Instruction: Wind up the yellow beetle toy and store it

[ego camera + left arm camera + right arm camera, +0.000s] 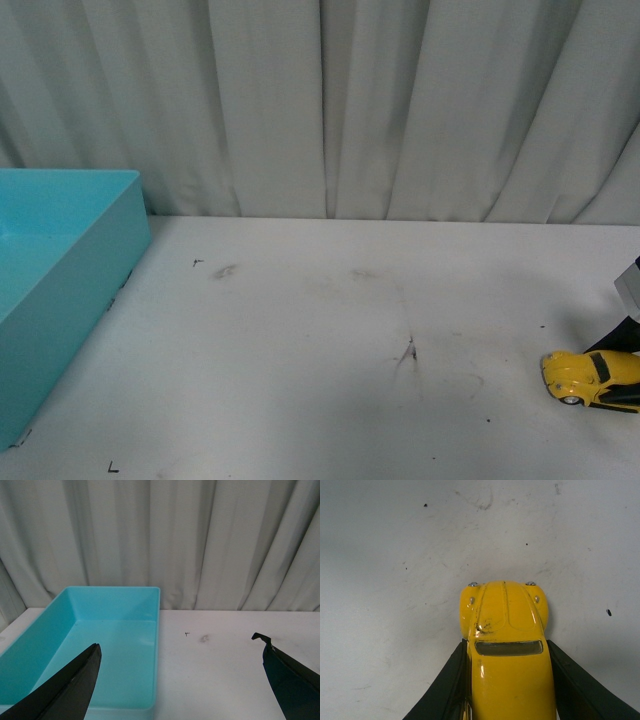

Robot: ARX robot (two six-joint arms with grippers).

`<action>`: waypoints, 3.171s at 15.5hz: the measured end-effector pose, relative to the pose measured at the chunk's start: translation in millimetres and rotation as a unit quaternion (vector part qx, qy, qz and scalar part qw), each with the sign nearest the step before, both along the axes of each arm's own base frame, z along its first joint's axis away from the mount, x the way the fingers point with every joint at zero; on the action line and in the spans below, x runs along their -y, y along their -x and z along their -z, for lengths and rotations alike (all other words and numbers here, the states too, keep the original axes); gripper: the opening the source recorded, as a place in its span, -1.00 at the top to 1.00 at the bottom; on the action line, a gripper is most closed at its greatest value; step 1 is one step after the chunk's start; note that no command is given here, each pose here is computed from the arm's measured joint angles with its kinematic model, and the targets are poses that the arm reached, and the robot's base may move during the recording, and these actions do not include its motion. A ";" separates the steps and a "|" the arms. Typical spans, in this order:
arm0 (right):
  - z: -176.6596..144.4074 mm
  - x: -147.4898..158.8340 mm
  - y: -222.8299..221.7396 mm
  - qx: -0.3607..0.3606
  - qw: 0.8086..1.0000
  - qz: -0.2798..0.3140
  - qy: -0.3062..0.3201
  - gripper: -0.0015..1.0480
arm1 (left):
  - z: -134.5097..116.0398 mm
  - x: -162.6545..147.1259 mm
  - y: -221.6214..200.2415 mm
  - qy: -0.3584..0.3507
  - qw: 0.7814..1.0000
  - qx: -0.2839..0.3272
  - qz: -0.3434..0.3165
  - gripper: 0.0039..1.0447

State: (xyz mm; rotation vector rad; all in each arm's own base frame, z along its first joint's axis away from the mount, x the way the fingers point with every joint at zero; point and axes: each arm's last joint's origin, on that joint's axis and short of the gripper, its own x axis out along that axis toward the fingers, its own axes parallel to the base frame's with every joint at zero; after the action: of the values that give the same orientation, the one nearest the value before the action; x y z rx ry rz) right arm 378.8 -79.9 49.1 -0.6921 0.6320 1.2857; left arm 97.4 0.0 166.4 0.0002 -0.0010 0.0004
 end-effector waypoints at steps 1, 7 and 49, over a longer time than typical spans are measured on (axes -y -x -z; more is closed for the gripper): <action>-0.1 -0.2 0.3 0.001 1.000 0.000 0.001 0.22 | 0.0 0.0 0.0 0.000 1.000 0.000 0.000 -0.88; 6.6 -0.9 4.5 -0.009 1.000 -0.001 0.006 -0.90 | 0.0 0.0 0.0 0.000 1.000 0.000 0.000 -0.88; -112.6 -80.0 205.3 0.281 0.706 0.577 -0.300 0.96 | 0.0 0.0 0.0 0.000 1.000 0.000 0.000 -0.88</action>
State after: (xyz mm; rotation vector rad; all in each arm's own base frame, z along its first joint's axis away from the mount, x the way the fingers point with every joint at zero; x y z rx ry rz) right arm 173.5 0.0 161.7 -0.0154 0.0200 0.0028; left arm 97.4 0.0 166.4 0.0002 -0.0010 0.0004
